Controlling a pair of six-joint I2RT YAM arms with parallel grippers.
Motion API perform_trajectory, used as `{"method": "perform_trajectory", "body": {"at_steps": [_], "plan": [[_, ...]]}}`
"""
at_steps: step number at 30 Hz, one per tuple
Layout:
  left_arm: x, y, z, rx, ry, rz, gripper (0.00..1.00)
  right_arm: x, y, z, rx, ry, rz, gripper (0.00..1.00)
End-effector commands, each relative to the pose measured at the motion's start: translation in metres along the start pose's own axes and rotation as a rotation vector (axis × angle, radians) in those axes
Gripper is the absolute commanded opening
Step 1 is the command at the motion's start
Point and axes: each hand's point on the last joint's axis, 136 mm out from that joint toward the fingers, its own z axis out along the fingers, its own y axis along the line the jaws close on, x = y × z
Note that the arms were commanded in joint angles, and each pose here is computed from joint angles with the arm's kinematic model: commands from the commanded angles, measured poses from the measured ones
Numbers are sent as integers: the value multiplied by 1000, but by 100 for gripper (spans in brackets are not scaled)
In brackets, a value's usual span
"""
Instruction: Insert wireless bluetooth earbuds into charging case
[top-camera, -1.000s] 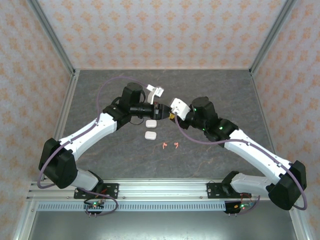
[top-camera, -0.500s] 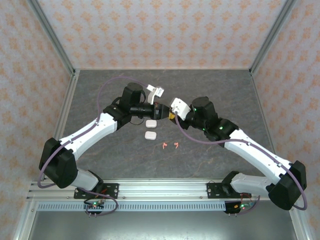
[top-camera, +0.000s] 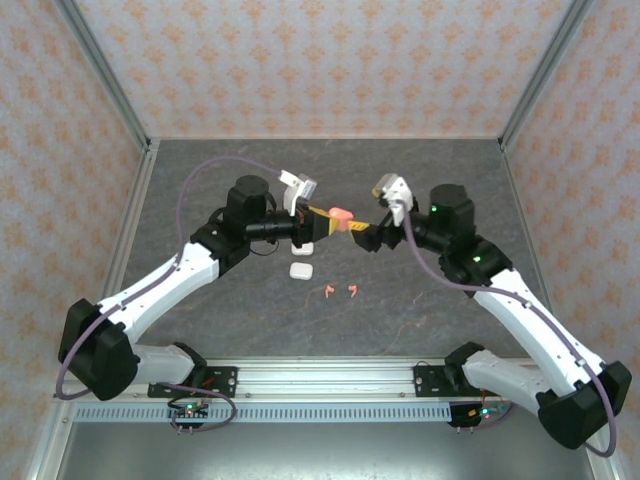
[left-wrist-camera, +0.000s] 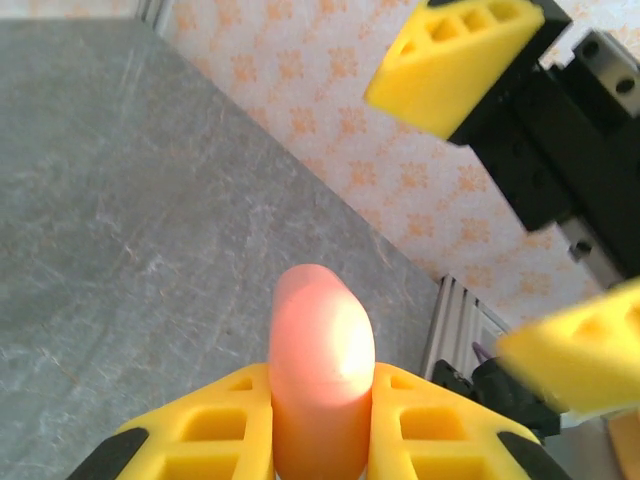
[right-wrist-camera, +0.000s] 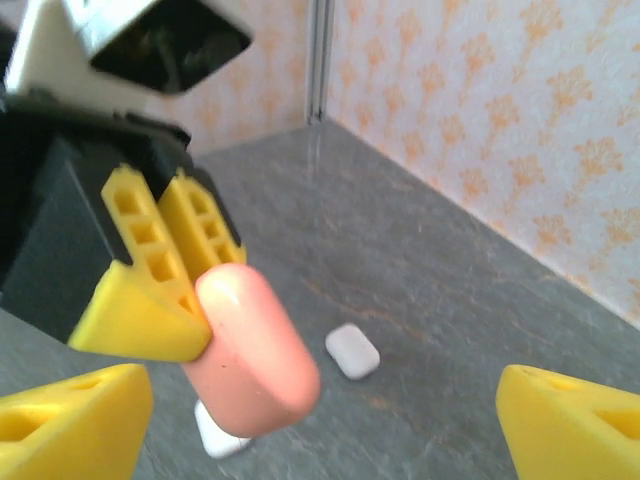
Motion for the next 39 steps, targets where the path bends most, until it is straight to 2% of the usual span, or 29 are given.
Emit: {"method": "perform_trajectory", "body": {"at_steps": [1, 5, 10, 16, 28, 39], "plan": [[-26, -19, -10, 33, -137, 183, 14, -26, 24, -11, -214, -135, 152, 89], [-27, -31, -19, 62, -193, 276, 10, -34, 17, -11, -230, -190, 231, 89], [-27, -36, -28, 50, -222, 315, 8, -24, 12, 0, -227, -166, 268, 85], [-27, -36, -29, 45, -225, 316, 7, -18, 6, 12, -231, -147, 302, 82], [-28, -35, -27, 52, -231, 309, 5, -8, -13, 25, -140, -95, 349, 81], [-25, -35, -27, 50, -215, 313, 5, -16, -24, 36, -123, -83, 377, 81]]}}
